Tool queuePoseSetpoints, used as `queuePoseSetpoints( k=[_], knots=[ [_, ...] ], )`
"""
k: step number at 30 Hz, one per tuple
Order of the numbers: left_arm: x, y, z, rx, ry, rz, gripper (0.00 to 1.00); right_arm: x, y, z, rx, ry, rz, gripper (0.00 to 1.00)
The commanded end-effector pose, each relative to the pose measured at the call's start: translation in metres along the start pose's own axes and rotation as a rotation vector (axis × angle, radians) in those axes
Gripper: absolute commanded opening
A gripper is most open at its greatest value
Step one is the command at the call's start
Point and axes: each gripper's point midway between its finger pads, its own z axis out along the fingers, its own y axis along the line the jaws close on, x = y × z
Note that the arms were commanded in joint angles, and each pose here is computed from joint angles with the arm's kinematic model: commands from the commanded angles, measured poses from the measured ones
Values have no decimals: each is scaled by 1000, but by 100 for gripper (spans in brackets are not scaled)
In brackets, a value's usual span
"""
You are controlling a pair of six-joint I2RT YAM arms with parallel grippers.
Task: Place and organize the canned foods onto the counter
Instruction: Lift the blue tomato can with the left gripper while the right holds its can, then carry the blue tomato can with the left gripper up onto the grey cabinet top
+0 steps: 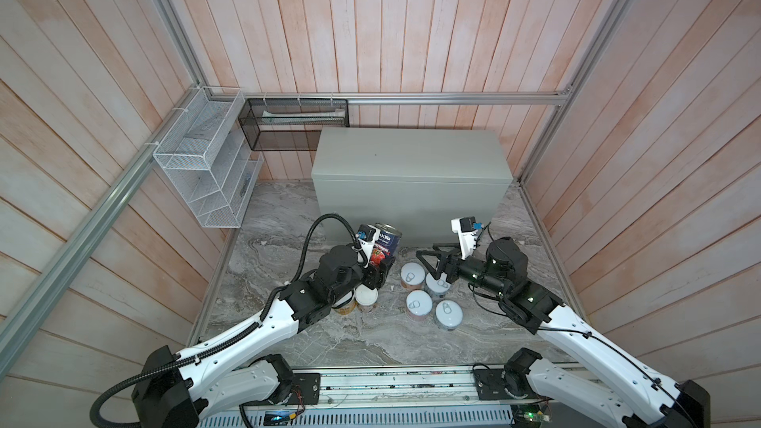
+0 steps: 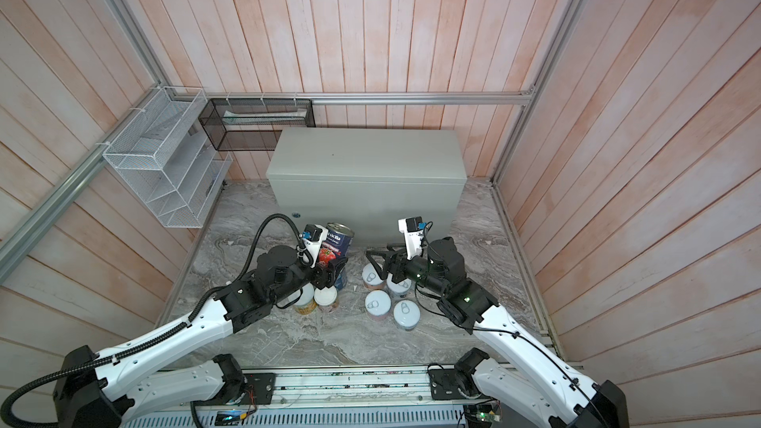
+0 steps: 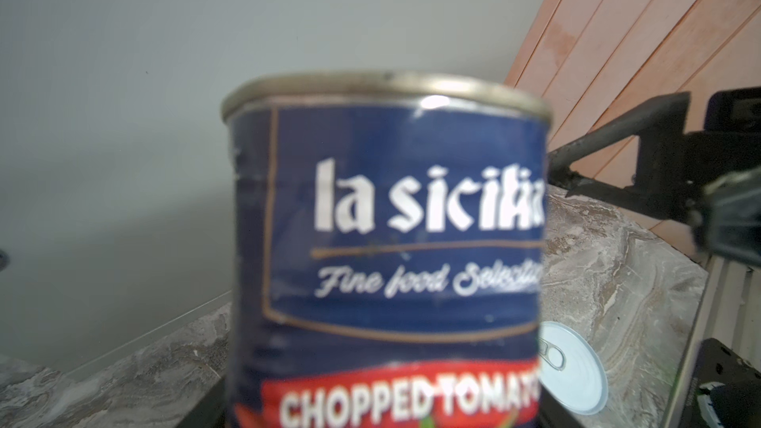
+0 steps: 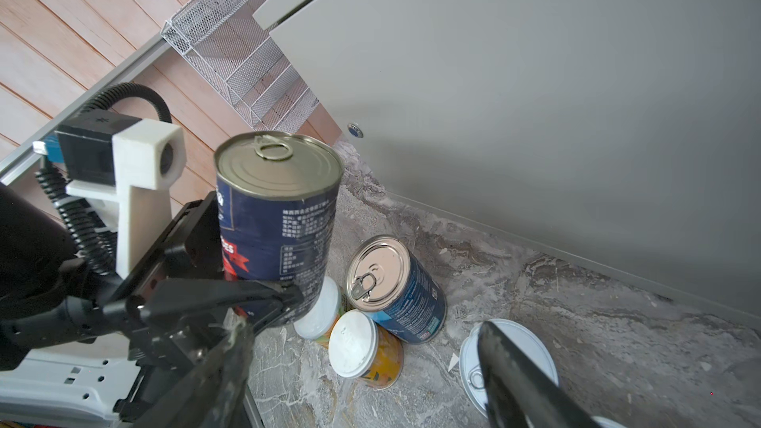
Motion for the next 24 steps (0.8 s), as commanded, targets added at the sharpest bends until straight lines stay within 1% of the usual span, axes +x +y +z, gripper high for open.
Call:
queuePoseSetpoints(
  k=[1, 7, 13, 18, 24],
  knots=[
    [-88, -5, -35, 4, -262, -30, 52, -2, -5, -6, 26, -31, -34, 85],
    [-126, -9, -52, 10, -351, -18, 52, 0, -8, -11, 38, -49, -48, 85],
    [-172, -7, -75, -14, -488, -30, 52, 5, -9, -13, 36, -41, -39, 85],
    [-214, -3, -81, -93, -536, 54, 52, 9, -8, -15, 24, -34, -25, 85],
    [-260, 2, -84, -186, -603, 118, 52, 14, -11, -19, 30, -39, -17, 85]
  ],
)
